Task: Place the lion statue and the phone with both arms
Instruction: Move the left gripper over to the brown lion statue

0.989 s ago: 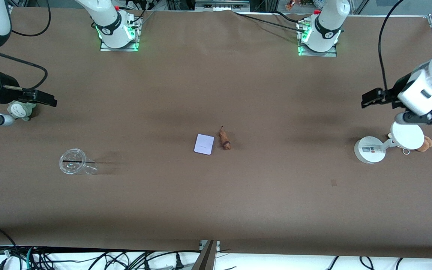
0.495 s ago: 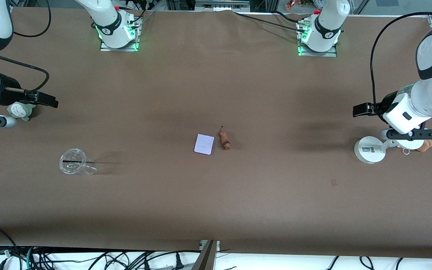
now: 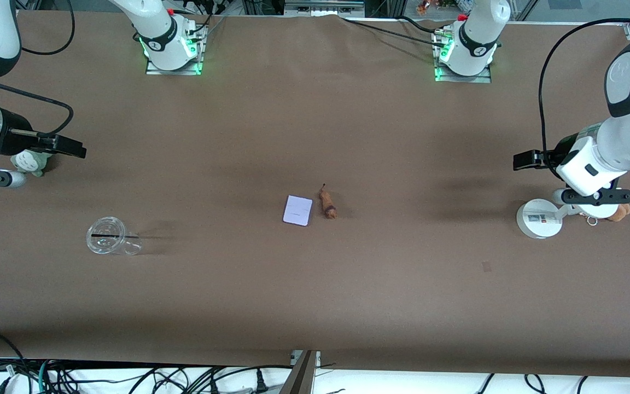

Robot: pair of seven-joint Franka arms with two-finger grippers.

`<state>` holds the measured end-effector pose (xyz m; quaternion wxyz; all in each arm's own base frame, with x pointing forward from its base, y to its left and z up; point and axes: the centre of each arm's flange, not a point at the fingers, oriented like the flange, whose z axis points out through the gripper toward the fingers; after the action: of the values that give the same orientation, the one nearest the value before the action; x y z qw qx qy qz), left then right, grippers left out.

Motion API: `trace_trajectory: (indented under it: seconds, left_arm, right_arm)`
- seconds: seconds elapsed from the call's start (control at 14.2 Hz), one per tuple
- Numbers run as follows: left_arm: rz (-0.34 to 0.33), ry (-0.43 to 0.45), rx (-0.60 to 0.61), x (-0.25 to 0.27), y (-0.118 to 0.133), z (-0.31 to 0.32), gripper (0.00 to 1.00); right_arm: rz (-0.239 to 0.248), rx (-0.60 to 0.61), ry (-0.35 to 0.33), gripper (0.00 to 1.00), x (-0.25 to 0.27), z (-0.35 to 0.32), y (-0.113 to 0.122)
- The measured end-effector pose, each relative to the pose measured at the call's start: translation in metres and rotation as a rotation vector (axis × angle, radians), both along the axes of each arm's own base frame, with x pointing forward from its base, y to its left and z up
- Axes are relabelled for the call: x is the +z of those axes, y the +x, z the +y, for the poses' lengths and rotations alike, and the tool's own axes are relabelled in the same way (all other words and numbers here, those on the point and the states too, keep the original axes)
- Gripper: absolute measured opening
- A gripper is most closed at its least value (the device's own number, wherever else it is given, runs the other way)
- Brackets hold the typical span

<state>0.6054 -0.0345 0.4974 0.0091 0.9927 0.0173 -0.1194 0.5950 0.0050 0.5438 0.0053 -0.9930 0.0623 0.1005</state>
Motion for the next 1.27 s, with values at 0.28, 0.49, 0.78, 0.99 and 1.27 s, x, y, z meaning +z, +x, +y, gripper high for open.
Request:
trace_trajectory:
  seconds: [0.28,0.49,0.78,0.99,1.27]
  left_arm:
    - [-0.033,0.016,0.052,0.008,0.016,-0.026,1.00]
    - [-0.034,0.026,0.071,0.007,0.017,-0.047,1.00]
    - [-0.014,-0.005,0.106,0.000,0.018,-0.056,1.00]
    - [0.003,-0.038,0.109,-0.018,0.025,-0.065,1.00]
    - [-0.035,-0.132,0.172,-0.095,0.056,-0.126,1.00]
  right_arm:
    - [0.004,0.004,0.001,1.00,-0.002,0.003,0.001]
    - [0.004,0.012,0.004,1.00,-0.003,0.008,0.001]
    - [0.005,0.025,0.005,1.00,-0.003,0.016,0.001]
    - [-0.009,0.034,0.004,1.00,-0.003,0.023,0.003]
    - [-0.025,0.035,0.004,1.00,-0.004,0.025,0.006]
